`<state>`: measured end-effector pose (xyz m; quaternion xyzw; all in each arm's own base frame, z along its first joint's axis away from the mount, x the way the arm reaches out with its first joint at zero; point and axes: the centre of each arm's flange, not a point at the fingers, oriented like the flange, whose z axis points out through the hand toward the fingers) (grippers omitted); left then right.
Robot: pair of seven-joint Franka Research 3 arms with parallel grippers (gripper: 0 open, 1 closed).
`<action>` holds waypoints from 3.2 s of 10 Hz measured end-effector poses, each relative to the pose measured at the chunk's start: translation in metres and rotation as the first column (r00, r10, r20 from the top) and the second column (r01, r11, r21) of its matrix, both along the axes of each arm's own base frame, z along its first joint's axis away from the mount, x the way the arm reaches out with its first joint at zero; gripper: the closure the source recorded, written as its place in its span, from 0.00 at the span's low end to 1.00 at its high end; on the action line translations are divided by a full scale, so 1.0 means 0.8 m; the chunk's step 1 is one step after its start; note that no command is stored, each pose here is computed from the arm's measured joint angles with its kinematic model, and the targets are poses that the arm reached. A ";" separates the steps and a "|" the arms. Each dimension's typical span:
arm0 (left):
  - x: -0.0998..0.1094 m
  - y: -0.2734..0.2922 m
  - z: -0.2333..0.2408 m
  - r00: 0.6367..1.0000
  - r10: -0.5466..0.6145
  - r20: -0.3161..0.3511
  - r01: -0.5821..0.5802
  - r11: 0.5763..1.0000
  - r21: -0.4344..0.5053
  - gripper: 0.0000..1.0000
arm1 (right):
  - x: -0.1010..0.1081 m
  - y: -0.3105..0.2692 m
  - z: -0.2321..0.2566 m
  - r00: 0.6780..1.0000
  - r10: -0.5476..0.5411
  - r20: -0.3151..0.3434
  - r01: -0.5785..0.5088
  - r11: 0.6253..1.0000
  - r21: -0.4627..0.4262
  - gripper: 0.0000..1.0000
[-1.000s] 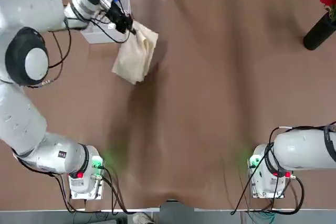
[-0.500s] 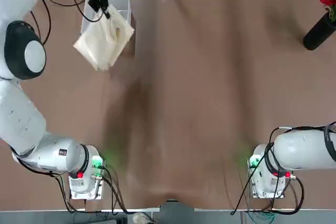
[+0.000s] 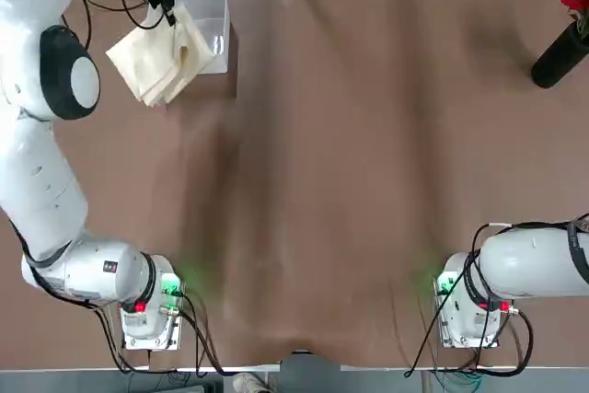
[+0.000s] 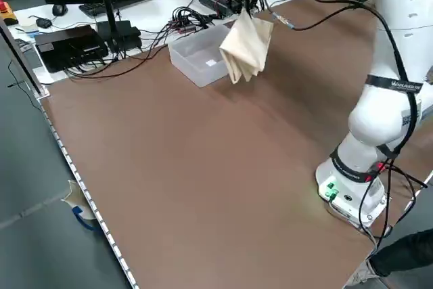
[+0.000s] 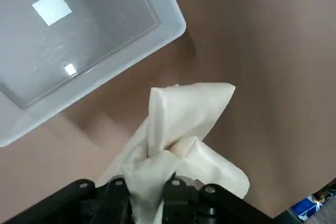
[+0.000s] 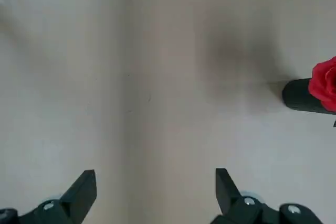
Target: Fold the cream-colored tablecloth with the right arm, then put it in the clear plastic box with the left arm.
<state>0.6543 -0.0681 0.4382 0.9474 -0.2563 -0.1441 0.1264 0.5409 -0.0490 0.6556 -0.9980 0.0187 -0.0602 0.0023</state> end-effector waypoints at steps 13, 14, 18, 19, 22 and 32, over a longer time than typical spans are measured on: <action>0.081 -0.070 -0.030 0.890 -0.432 0.145 0.404 0.896 0.186 0.85 | 0.000 -0.001 0.000 1.000 -0.002 0.003 0.002 1.000 0.000 0.00; 0.084 -0.074 -0.042 0.880 -0.453 0.141 0.426 0.886 0.183 0.85 | 0.000 -0.001 0.000 1.000 -0.002 0.003 0.002 1.000 0.000 0.00; 0.099 -0.068 -0.071 0.807 -0.573 0.145 0.537 0.813 0.225 0.85 | 0.000 -0.001 0.000 1.000 -0.002 0.003 0.002 1.000 0.000 0.00; 0.099 -0.075 -0.078 0.800 -0.585 0.136 0.548 0.804 0.233 0.85 | 0.000 -0.001 0.000 1.000 -0.002 0.003 0.002 1.000 0.000 0.00; 0.095 -0.102 -0.092 0.789 -0.604 0.115 0.565 0.786 0.250 0.85 | 0.000 -0.001 0.000 1.000 -0.002 0.003 0.002 1.000 0.000 0.00; 0.115 -0.118 -0.092 0.812 -0.529 0.245 0.453 0.837 0.308 0.24 | 0.000 -0.003 0.000 1.000 -0.004 0.003 0.004 1.000 -0.005 0.00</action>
